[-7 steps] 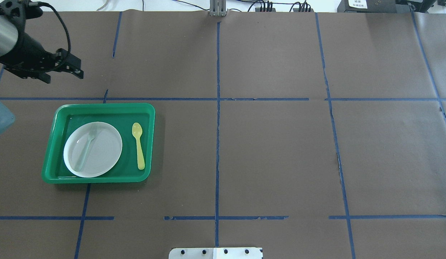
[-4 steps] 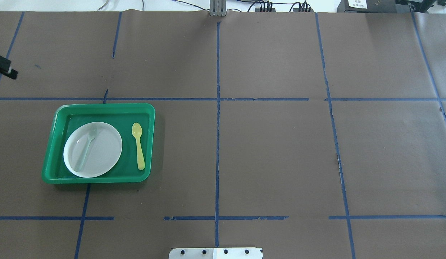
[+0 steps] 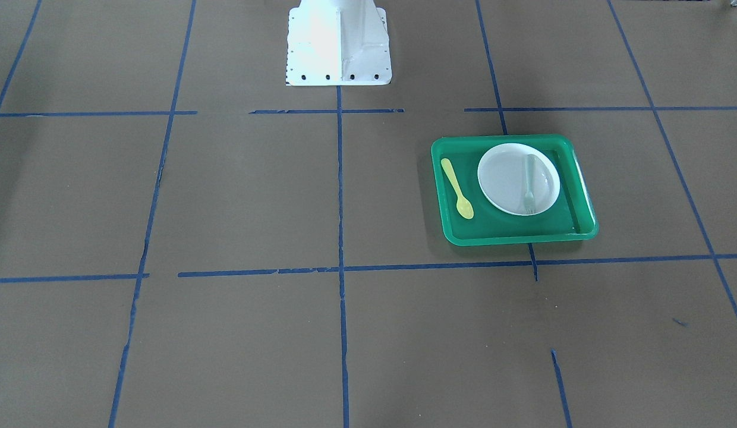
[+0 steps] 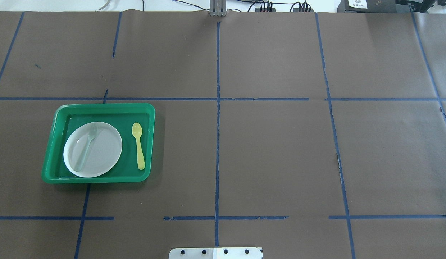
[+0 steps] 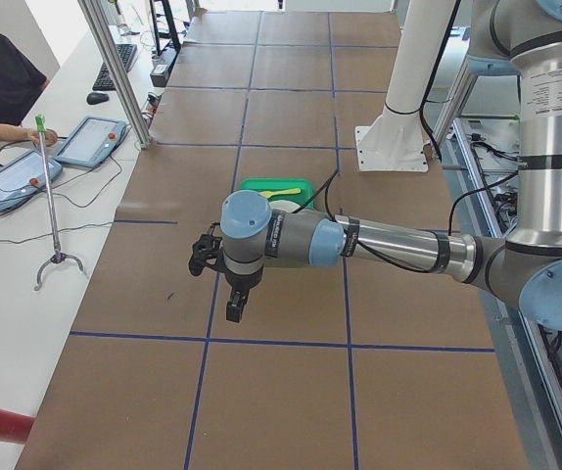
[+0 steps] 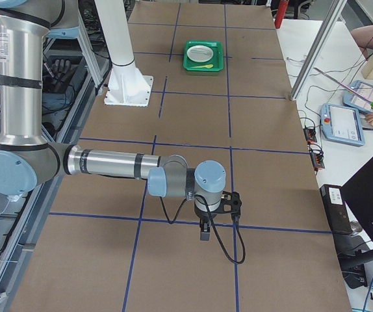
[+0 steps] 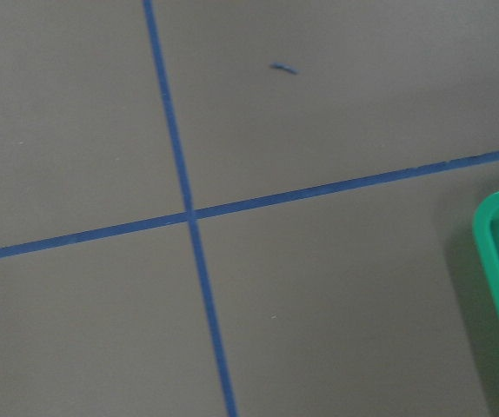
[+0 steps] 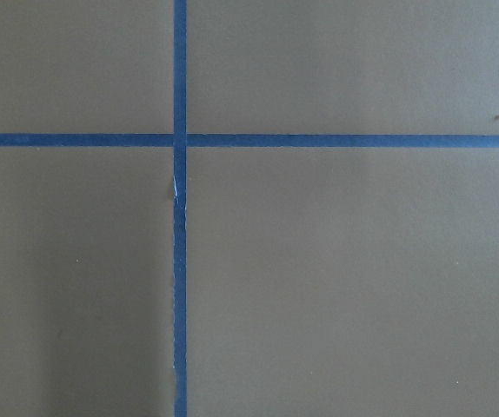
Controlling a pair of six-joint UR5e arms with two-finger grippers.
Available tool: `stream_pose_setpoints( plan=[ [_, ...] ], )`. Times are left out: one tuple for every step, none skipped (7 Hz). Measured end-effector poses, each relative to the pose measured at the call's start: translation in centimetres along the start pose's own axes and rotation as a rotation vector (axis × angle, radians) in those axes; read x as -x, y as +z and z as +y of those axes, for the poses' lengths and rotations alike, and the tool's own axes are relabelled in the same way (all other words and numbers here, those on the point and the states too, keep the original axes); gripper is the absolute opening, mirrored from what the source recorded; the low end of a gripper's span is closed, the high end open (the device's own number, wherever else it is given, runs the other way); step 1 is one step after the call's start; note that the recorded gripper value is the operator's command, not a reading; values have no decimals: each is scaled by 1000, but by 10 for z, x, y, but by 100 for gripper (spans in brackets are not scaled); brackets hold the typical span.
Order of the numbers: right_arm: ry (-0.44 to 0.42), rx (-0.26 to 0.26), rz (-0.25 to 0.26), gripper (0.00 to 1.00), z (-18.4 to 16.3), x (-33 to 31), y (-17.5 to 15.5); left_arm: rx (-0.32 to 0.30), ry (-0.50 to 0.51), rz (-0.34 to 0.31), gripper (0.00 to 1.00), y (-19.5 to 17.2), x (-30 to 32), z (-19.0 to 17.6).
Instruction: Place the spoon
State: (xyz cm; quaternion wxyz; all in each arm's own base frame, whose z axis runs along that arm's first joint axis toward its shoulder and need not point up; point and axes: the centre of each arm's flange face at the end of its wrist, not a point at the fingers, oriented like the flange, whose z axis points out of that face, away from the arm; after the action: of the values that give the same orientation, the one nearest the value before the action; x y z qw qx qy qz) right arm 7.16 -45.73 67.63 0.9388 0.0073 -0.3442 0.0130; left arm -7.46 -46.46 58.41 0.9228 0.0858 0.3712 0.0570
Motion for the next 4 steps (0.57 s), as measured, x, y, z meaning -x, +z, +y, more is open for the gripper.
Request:
stream_pose_setpoints(
  plan=[
    [0,0,0,100,0,0,0,15,-19,-1,100,-3,7,-4],
    [0,0,1,100,0,0,0,20,-27,-1,100,-5,8,-4],
    [0,0,0,100,0,0,0,21,-29,0,100,-6,8,-3],
    [0,0,0,100,0,0,0,23,-29,0,100,-5,9,-1]
  ],
)
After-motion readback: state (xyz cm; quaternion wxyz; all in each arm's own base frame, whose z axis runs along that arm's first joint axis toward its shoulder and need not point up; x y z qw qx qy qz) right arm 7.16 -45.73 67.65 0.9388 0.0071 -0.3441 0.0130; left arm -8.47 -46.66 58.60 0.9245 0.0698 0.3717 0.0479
